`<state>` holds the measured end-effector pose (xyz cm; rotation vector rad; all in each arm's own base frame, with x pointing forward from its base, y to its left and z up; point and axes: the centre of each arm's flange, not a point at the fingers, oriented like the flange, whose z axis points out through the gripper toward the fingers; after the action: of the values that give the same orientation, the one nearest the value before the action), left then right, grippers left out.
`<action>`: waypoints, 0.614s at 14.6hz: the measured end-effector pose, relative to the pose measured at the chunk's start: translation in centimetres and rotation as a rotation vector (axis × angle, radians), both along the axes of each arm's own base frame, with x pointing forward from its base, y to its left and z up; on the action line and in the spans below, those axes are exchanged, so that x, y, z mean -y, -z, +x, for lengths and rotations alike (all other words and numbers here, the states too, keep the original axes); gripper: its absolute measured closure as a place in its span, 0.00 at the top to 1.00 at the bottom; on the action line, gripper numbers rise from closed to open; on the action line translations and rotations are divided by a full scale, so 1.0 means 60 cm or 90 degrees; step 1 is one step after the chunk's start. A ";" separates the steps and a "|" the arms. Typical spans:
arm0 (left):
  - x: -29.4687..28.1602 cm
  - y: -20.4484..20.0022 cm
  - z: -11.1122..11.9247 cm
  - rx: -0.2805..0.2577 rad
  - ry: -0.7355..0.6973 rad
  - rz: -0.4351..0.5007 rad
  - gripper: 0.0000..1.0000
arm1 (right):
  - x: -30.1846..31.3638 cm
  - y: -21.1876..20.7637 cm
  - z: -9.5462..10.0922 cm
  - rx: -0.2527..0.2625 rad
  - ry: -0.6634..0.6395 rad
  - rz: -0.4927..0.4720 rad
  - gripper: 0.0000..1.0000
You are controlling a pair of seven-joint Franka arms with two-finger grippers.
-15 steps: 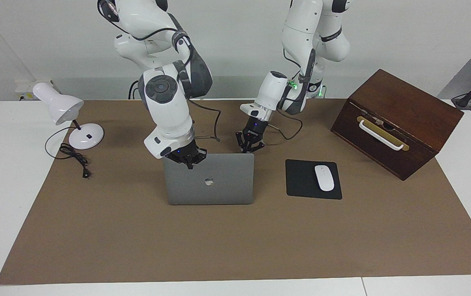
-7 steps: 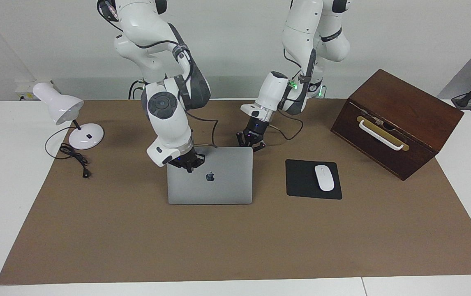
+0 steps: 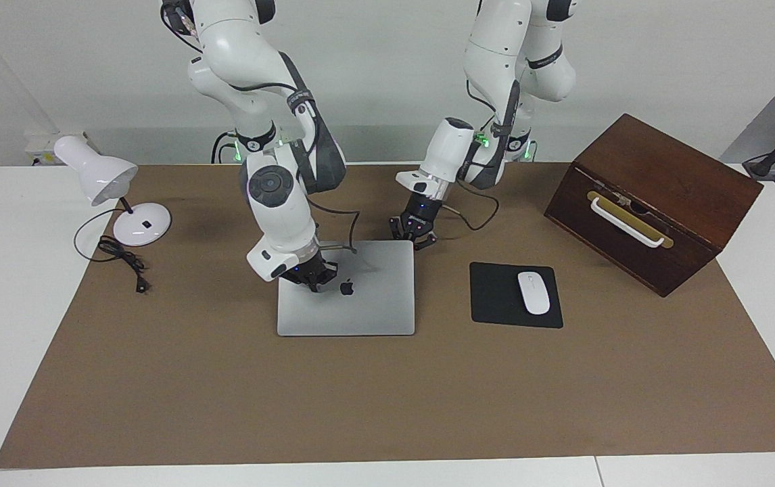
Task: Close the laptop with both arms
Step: 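Push the laptop screen down onto the keyboard with the right gripper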
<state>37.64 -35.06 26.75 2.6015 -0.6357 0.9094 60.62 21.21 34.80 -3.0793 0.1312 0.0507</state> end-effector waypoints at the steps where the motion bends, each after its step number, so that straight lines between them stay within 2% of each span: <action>1: 0.000 0.000 0.000 0.000 0.000 0.000 0.01 | -0.001 0.005 -0.001 0.002 0.000 0.000 0.01; 9: 0.000 0.000 0.000 0.000 0.000 0.000 0.01 | -0.002 0.040 -0.006 0.007 0.000 0.001 0.01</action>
<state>37.64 -35.06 26.74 2.6014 -0.6357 0.9098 60.28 21.35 32.42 -3.0780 0.1300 0.0343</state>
